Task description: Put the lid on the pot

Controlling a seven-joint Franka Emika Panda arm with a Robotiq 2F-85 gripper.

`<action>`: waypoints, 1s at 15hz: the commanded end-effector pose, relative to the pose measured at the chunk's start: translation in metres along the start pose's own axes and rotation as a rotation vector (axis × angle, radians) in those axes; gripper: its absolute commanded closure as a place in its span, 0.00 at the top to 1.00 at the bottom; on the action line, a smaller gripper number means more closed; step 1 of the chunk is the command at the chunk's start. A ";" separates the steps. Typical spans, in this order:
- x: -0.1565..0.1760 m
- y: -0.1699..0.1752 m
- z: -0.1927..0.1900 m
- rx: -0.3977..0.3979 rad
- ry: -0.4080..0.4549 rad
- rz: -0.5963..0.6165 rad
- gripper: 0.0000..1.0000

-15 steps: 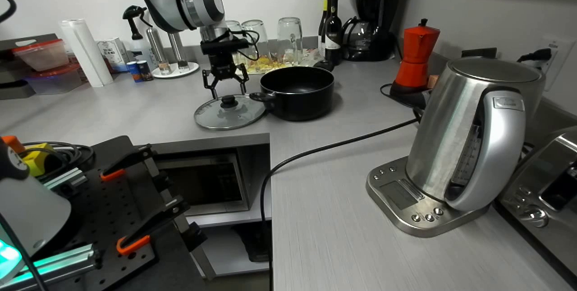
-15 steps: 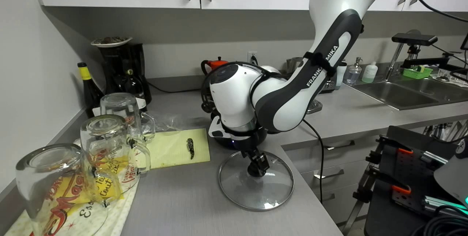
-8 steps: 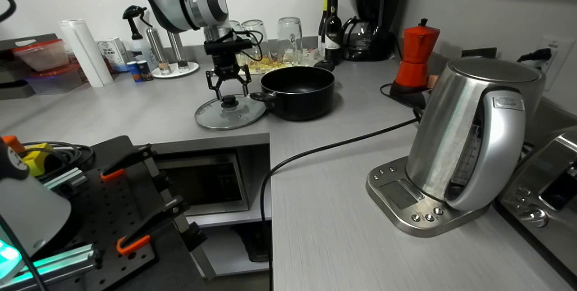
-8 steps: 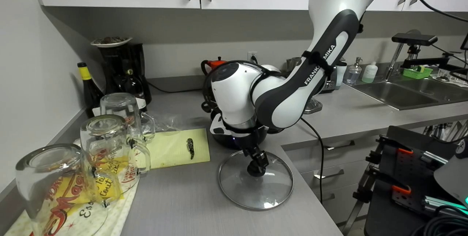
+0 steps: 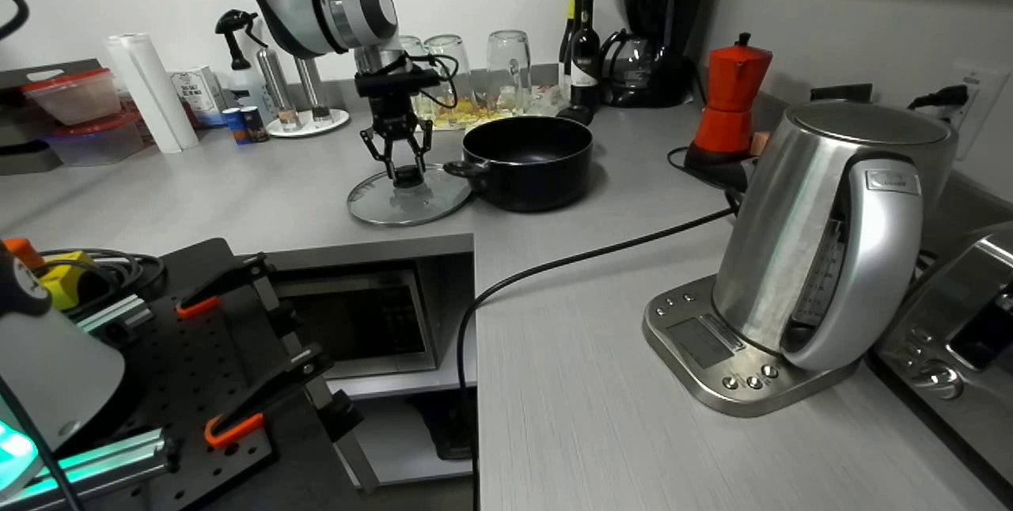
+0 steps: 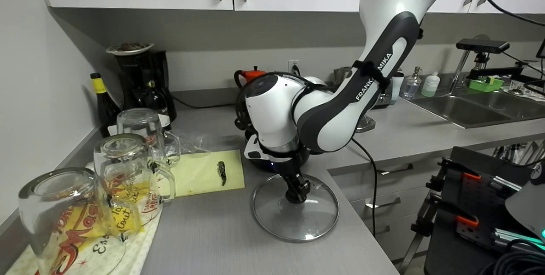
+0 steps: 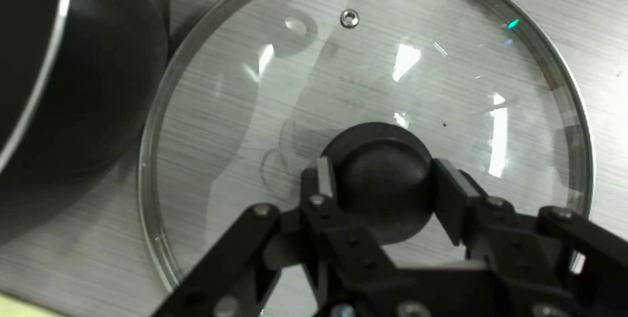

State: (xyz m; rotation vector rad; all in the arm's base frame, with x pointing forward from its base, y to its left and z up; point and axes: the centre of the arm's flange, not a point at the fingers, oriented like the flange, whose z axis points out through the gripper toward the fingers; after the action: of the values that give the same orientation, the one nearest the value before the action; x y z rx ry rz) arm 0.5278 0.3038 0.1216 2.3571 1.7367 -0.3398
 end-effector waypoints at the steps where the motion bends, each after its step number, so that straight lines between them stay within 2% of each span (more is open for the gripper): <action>1: -0.004 -0.002 -0.009 -0.007 0.013 -0.017 0.25; 10: -0.017 -0.057 -0.075 -0.069 0.027 -0.069 0.25; 15: -0.027 -0.072 -0.115 -0.113 0.017 -0.074 0.25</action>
State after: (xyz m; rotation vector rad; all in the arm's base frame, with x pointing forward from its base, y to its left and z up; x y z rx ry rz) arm 0.4748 0.3380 0.1995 2.2535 1.8331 -0.2460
